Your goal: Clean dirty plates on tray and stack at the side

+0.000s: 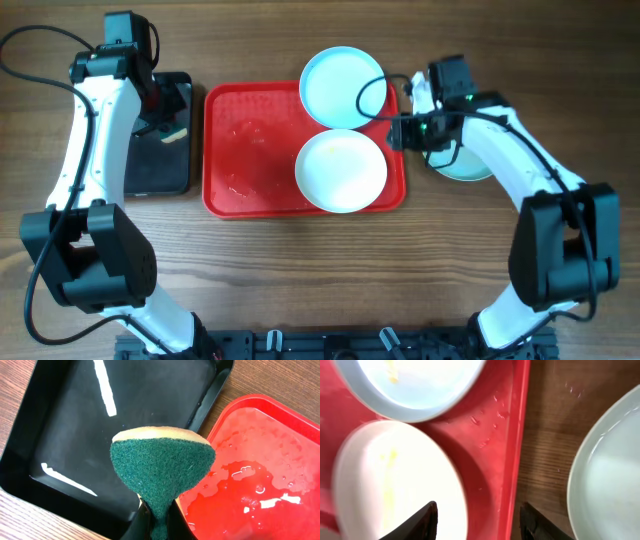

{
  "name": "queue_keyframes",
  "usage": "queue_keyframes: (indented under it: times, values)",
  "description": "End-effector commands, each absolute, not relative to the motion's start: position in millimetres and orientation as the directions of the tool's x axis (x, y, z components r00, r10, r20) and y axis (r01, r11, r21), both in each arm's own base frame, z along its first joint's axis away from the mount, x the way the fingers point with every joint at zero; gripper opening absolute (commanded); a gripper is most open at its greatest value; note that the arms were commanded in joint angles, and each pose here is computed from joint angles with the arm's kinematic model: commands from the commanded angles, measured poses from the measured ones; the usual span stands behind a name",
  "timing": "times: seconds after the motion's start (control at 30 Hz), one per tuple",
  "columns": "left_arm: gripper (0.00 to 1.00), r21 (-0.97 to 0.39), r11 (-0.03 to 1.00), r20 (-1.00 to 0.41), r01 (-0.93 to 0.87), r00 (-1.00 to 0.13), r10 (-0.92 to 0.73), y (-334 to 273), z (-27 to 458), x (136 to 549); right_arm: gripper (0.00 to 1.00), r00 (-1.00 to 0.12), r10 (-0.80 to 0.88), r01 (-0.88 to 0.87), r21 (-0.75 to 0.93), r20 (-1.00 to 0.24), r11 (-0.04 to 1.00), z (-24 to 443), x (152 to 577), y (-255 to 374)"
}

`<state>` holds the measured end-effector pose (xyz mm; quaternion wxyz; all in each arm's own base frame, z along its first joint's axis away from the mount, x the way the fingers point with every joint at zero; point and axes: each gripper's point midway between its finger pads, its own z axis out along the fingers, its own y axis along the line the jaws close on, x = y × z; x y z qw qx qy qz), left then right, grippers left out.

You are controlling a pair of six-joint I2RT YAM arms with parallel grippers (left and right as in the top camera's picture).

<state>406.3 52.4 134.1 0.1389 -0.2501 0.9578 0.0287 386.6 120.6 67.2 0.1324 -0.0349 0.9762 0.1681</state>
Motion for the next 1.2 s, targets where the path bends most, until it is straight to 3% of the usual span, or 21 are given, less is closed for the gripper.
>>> queue_keyframes:
  times: [0.0,0.3,0.67,0.73,0.83,1.17]
  values:
    - [0.04,-0.024,0.867,-0.273,-0.498,-0.831,-0.485,51.8,131.9,405.1,0.53,-0.97,0.001,-0.089,0.358,-0.243,0.93,82.9,378.5,125.4]
    - [0.04,-0.024,0.867,-0.273,-0.498,-0.831,-0.485,51.8,131.9,405.1,0.49,-0.992,-0.058,-0.097,0.375,-0.112,0.922,48.5,333.0,142.2]
    - [0.04,-0.024,0.867,-0.272,-0.498,-0.831,-0.485,51.8,131.8,405.0,0.36,-0.996,-0.023,-0.051,0.351,-0.082,0.935,7.8,329.8,144.1]
    - [0.04,-0.024,0.867,-0.273,-0.498,-0.831,-0.485,51.8,131.9,405.1,0.28,-0.996,-0.025,-0.055,0.352,-0.091,0.934,6.5,332.2,144.6]
    - [0.04,-0.024,0.867,-0.273,-0.498,-0.831,-0.485,51.8,131.9,405.1,0.04,-0.994,-0.032,-0.068,0.354,-0.105,0.933,8.6,335.6,145.7]
    - [0.04,-0.048,0.871,-0.264,-0.489,-0.834,-0.484,47.0,131.7,406.2,0.04,-0.983,-0.078,-0.148,0.463,-0.166,0.874,63.0,353.3,213.0]
